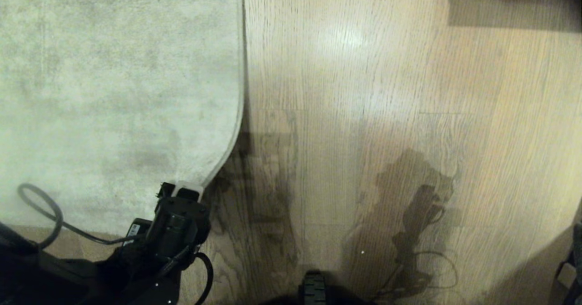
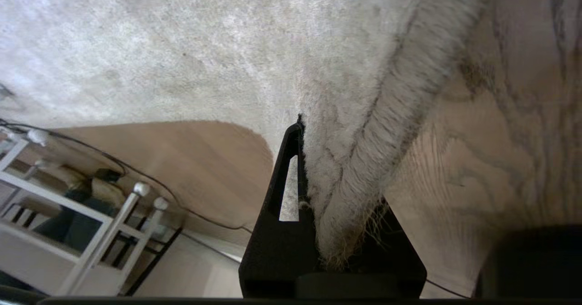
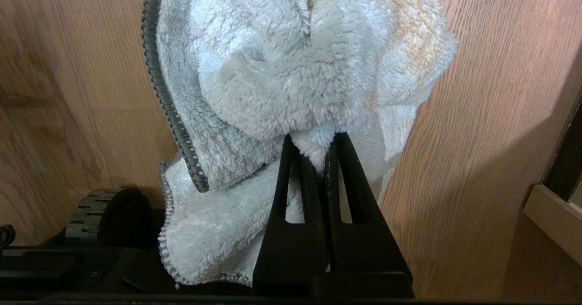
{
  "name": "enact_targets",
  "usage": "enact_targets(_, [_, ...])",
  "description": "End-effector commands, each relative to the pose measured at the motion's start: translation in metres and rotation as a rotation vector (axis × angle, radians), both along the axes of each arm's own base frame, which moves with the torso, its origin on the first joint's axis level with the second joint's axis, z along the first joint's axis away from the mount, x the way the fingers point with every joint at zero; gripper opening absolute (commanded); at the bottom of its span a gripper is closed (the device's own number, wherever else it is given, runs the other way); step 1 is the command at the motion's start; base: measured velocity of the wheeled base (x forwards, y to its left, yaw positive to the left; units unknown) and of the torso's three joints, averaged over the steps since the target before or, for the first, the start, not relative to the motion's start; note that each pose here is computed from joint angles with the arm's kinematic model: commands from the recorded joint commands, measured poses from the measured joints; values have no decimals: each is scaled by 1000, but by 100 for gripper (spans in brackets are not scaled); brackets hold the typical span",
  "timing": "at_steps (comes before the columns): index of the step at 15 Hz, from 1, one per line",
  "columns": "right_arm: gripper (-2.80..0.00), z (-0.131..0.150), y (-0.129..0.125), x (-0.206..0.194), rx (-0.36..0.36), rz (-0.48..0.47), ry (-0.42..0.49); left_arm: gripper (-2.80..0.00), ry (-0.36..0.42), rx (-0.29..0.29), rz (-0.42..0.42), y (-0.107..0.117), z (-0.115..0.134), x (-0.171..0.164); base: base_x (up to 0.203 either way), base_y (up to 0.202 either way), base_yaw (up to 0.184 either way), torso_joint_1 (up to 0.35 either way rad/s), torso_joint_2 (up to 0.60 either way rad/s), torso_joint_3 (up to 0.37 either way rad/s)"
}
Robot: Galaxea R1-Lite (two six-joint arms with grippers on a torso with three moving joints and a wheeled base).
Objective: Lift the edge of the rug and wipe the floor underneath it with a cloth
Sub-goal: Lift up the carpet
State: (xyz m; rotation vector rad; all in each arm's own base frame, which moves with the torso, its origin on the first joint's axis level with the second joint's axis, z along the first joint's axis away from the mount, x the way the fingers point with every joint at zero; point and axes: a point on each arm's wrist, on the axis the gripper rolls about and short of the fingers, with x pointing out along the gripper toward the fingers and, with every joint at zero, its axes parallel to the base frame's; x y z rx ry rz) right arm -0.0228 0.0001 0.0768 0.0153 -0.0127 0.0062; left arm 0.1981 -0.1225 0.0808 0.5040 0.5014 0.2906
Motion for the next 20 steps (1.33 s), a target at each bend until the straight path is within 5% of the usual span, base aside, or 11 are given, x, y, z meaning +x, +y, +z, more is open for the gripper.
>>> enact_targets(1, [-280,0,0,0,0,2,0,-280,-3,-8,15,9,0,-5,0,0,0,0,0,0])
enact_targets(10, [-280,0,0,0,0,1,0,-280,-64,-101,-38,26,-5,-30,0,0,0,0,0,0])
enact_targets(20, [-280,0,0,0,0,0,0,-280,-98,-124,-30,34,2,-37,0,0,0,0,0,0])
